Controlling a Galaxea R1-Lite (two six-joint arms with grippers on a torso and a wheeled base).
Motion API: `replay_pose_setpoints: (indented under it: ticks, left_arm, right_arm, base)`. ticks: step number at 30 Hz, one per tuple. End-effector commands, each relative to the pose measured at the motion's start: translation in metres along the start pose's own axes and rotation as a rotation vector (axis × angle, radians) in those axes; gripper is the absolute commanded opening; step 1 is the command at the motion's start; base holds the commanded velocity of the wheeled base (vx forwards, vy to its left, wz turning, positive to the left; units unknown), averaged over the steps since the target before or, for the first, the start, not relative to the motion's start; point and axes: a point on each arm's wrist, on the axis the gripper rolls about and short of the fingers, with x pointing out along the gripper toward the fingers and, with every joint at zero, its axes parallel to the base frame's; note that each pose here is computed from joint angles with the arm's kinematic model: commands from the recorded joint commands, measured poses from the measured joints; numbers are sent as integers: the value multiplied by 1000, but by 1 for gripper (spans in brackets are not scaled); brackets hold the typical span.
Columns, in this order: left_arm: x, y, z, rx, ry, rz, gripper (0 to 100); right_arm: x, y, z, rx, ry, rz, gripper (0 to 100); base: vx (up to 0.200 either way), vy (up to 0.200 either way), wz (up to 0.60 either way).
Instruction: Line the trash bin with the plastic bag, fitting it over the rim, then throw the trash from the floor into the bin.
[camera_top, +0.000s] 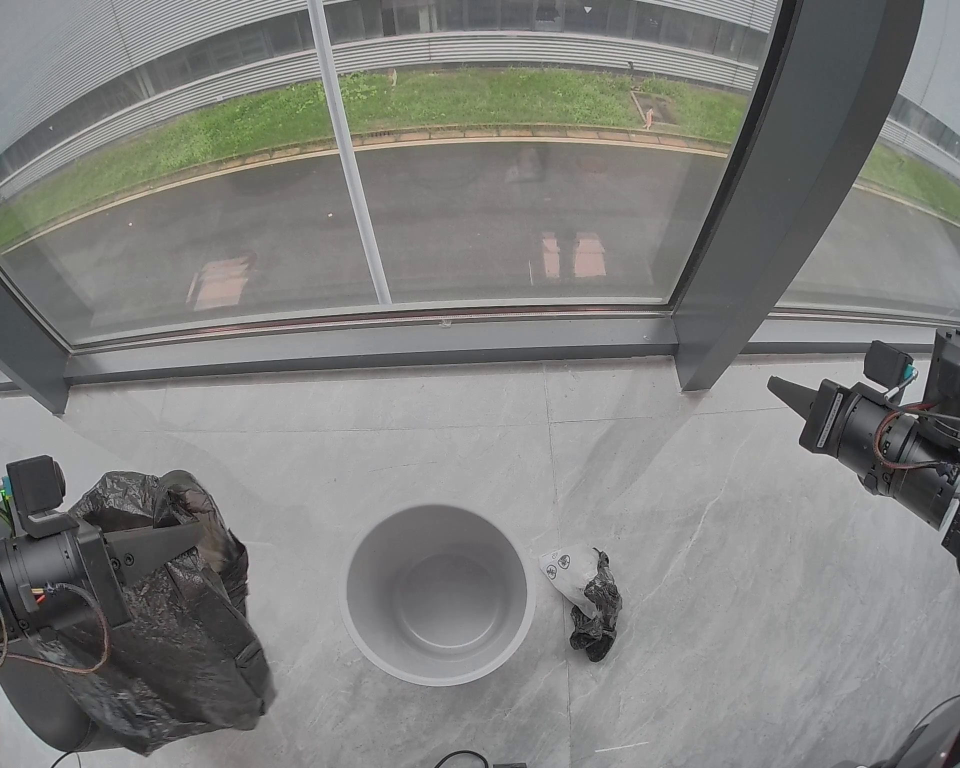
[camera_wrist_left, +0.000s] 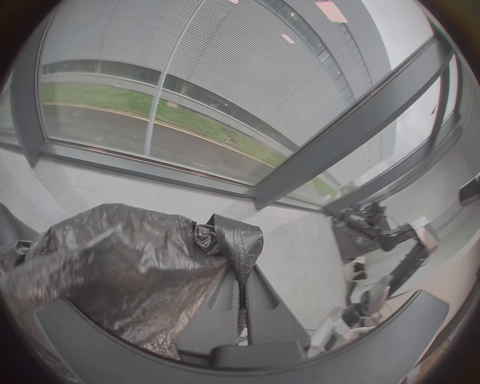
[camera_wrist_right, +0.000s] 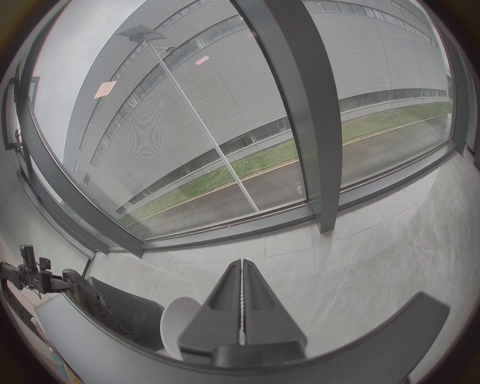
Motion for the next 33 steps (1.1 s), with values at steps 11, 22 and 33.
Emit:
replay_pose_setpoints:
  ticks: [11,22,33]
  left_arm:
    - [-5,-15,21,-183,-24,-327,0]
    - [-1,-23,29,-181,-38,-391,0]
    - [1,-31,36,-106,-10,-575,0]
  right_arm:
    - [-7,17,-14,-20,49,80,0]
    - [-12,42,-22,-47,81,187,0]
    - [9,98,-36,-147,134,348,0]
  base:
    - [0,0,0]
    - [0,0,0]
    - [0,0,0]
